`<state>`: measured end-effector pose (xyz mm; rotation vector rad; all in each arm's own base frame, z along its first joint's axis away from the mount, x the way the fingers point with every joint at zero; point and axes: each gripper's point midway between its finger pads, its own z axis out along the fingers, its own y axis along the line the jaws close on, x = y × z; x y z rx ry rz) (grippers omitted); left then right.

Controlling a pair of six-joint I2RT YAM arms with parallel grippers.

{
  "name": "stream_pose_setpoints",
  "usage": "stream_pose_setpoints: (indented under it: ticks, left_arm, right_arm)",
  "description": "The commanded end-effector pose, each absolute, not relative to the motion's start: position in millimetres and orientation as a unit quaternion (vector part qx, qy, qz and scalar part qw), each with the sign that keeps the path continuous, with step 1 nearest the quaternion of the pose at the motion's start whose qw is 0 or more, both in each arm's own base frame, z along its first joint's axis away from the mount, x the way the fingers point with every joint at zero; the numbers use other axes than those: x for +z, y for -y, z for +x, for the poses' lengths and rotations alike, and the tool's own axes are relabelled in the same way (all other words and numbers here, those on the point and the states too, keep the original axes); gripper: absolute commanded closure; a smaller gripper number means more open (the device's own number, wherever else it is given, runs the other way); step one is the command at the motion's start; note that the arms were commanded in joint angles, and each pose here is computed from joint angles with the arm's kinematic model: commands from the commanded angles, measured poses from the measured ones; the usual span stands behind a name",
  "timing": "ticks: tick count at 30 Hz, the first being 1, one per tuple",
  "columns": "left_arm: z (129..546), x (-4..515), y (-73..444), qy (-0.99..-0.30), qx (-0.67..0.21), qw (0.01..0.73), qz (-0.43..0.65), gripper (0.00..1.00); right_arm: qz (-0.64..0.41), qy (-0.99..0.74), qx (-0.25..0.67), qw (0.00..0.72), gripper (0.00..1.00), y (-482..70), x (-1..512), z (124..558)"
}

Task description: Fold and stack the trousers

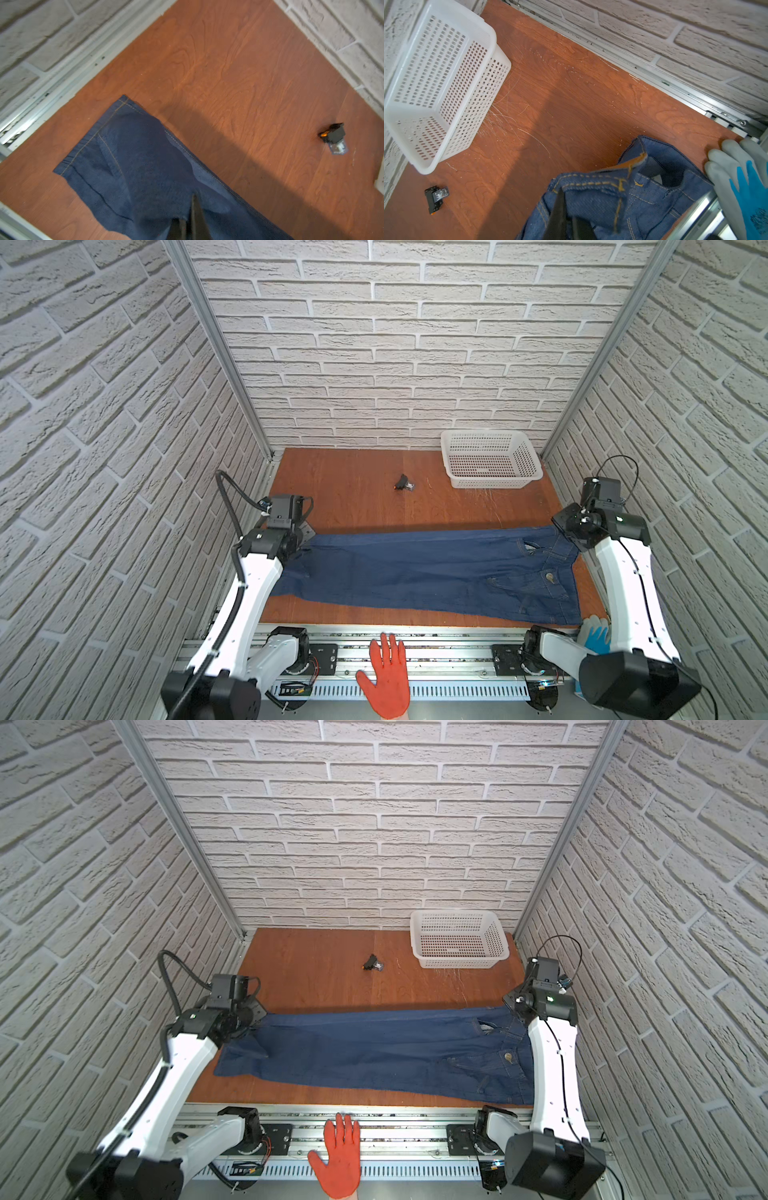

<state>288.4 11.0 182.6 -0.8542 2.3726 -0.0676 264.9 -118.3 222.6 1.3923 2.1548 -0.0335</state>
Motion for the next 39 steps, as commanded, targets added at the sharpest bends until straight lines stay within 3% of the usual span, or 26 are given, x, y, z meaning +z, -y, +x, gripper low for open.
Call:
stream_pose_setpoints:
  ticks: [1,8,25,30,39]
  left_arm:
    - [348.7,195.5,-2.5,-0.902,-0.061,0.33,-0.273,1.0]
    - [414.6,143.6,13.2,-0.931,-0.07,0.255,-0.252,1.0]
    - [501.5,98.9,24.3,-0.959,-0.037,0.186,-0.21,0.93]
    - [515.8,87.1,31.7,-0.965,-0.033,0.17,-0.198,0.88]
    - [538.5,93.6,25.8,-0.963,-0.029,0.181,-0.197,0.7]
  right_arm:
    - [0.527,-0.782,-0.011,0.332,0.95,139.2,236.5,303.9]
    - [0.55,-0.787,-0.012,0.281,0.95,150.8,187.9,349.4]
    - [0.557,-0.79,-0.072,0.246,0.95,171.5,144.0,412.3]
    - [0.556,-0.792,-0.084,0.238,0.95,174.1,131.6,425.9]
    - [0.553,-0.788,-0.094,0.254,0.9,180.9,139.8,439.0]
